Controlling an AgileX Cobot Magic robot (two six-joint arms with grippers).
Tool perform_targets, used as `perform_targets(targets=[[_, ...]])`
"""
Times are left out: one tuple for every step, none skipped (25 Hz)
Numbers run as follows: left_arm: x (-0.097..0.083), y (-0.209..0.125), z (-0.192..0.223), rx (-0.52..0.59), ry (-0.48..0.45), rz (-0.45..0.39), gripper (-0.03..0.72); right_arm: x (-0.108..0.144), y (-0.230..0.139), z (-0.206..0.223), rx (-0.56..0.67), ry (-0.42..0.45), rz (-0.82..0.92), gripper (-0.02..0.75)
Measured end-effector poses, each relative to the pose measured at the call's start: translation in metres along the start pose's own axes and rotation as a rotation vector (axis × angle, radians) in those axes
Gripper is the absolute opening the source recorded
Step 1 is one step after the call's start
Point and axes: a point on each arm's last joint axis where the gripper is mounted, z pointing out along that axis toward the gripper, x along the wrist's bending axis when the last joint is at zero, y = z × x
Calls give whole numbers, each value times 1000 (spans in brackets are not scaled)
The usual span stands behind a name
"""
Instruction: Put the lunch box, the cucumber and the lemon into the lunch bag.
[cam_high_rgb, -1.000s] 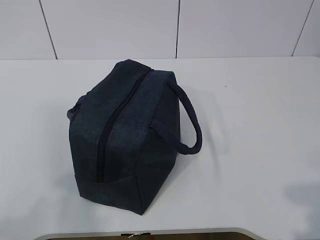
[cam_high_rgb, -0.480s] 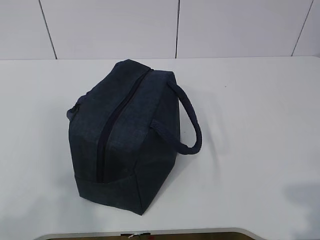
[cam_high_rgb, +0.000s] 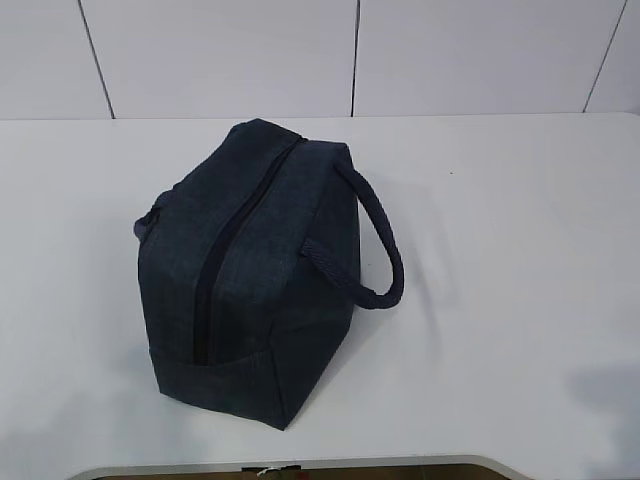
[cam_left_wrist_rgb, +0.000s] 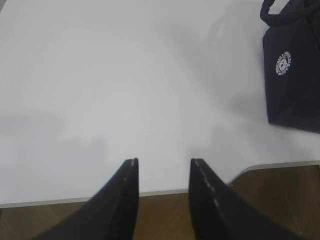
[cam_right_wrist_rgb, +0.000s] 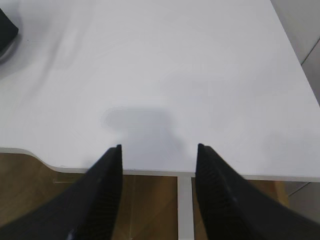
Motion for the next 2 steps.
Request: perform_targets(targets=[[0, 0, 0, 0, 0, 0, 242, 0, 0, 0, 0, 0, 0, 388], [0, 0, 0, 0, 0, 0, 242, 0, 0, 0, 0, 0, 0, 388]])
